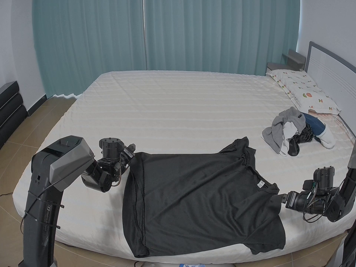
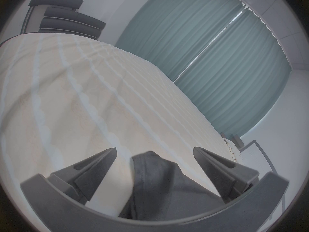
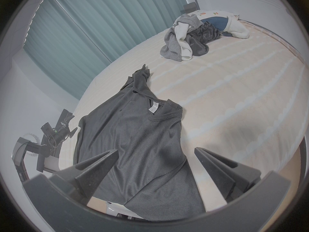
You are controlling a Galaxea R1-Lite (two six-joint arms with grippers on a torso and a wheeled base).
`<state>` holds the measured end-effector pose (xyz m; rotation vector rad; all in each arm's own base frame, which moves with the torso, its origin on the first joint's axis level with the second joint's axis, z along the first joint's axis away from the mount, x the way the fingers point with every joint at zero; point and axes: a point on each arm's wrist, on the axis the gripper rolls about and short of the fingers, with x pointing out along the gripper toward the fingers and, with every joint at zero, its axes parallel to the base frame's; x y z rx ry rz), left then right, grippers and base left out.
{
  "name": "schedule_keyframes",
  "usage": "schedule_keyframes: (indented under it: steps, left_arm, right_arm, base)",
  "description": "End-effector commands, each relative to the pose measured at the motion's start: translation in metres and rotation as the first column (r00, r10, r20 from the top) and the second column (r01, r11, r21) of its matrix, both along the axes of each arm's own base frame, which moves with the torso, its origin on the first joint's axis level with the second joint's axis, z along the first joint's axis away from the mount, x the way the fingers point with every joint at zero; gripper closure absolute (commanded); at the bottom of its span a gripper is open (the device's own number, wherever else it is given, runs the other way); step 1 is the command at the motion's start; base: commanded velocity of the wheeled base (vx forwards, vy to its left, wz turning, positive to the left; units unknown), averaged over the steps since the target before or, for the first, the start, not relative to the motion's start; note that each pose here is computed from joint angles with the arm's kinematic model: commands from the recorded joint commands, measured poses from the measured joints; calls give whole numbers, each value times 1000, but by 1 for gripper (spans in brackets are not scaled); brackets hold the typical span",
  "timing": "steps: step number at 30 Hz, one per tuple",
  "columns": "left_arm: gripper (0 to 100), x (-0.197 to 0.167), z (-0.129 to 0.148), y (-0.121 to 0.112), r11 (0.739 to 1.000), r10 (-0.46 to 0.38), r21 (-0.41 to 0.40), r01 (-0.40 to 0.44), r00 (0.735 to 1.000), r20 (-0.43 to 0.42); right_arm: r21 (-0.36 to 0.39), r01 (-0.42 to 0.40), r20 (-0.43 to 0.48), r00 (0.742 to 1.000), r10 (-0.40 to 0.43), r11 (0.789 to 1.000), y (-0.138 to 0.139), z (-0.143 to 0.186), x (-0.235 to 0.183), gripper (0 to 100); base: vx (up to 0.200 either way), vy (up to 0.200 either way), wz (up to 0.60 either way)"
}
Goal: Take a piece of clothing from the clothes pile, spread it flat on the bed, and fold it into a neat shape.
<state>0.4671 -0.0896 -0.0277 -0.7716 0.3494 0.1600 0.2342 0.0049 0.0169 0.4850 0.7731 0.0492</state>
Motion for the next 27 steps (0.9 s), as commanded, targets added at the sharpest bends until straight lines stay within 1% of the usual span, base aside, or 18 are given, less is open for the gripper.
schedule_keyframes:
  steps: [1,3,5,7,8,10,11,13,14,15,16,17,18,19,20,21,24,27]
  left_arm:
    - [0,-5,14,9,1000,16,-20,-16,1000,8]
    - [0,-8,16,9,1000,11,-23,-11,1000,3]
    - [0,-25,24,8,999,-41,-36,40,999,-29]
    - [0,-33,25,7,998,-61,-33,59,997,-51]
    - [0,-49,24,4,996,-94,-16,93,991,-93]
    - [0,-60,30,1,993,-121,-1,122,986,-111]
    - [0,-60,30,1,993,-121,-1,122,986,-111]
    - [0,-77,28,-11,985,-163,20,169,971,-176]
    - [0,-88,29,-17,979,-189,39,202,957,-218]
    - [0,-93,29,-20,975,-201,49,218,951,-233]
    - [0,-103,30,-26,963,-233,71,259,938,-258]
    - [0,-107,29,-28,959,-241,79,271,933,-267]
    - [0,-116,27,-36,943,-274,109,315,919,-285]
    - [0,-122,25,-40,932,-291,127,340,909,-299]
    - [0,-122,25,-40,932,-291,127,340,909,-299]
    - [0,-133,20,-50,907,-318,166,386,889,-329]
    - [0,-140,15,-56,895,-304,214,392,885,-351]
    - [0,-144,11,-59,872,-255,314,377,895,-366]
  right_arm:
    - [-1,-1,-3,1000,1,1000,0,-1,0,0]
    - [-1,-1,-3,1000,1,1000,0,-1,0,0]
    - [-1,-3,-4,1000,3,1000,0,-1,0,0]
    - [0,-5,-8,1000,5,1000,1,-2,-1,0]
    - [-1,-4,-9,1000,4,1000,1,-2,-1,0]
    - [-2,-5,-10,1000,5,1000,1,-2,-1,0]
    - [-2,-5,-10,1000,5,1000,1,-2,-1,0]
    - [-2,-6,-10,1000,6,1000,1,-2,-1,0]
    - [-2,-6,-15,1000,6,1000,1,-3,-2,0]
    - [-3,-7,-18,1000,7,1000,1,-3,-2,0]
    - [-4,-11,-19,1000,10,1000,1,-3,-3,0]
    - [-7,-13,-18,1000,12,1000,1,-3,-3,0]
    - [-12,-18,-18,1000,18,1000,1,-3,-3,0]
    - [-14,-21,-19,1000,21,1000,2,-4,-4,0]
    - [-14,-21,-19,1000,21,1000,2,-4,-4,0]
    - [-18,-26,-22,999,25,1000,2,-4,-4,0]
    - [-17,-29,-22,999,29,999,3,-4,-4,0]
    - [-18,-32,-24,999,31,999,3,-4,-5,0]
  base:
    - [0,0,0]
    - [0,0,0]
    - [0,0,0]
    - [0,0,0]
    - [0,0,0]
    - [0,0,0]
    - [0,0,0]
    - [0,0,0]
    - [0,0,0]
    - [0,0,0]
    - [0,0,0]
    - [0,0,0]
    - [0,0,0]
    - [0,0,0]
    - [0,0,0]
    - [0,0,0]
    - [0,0,0]
    - [0,0,0]
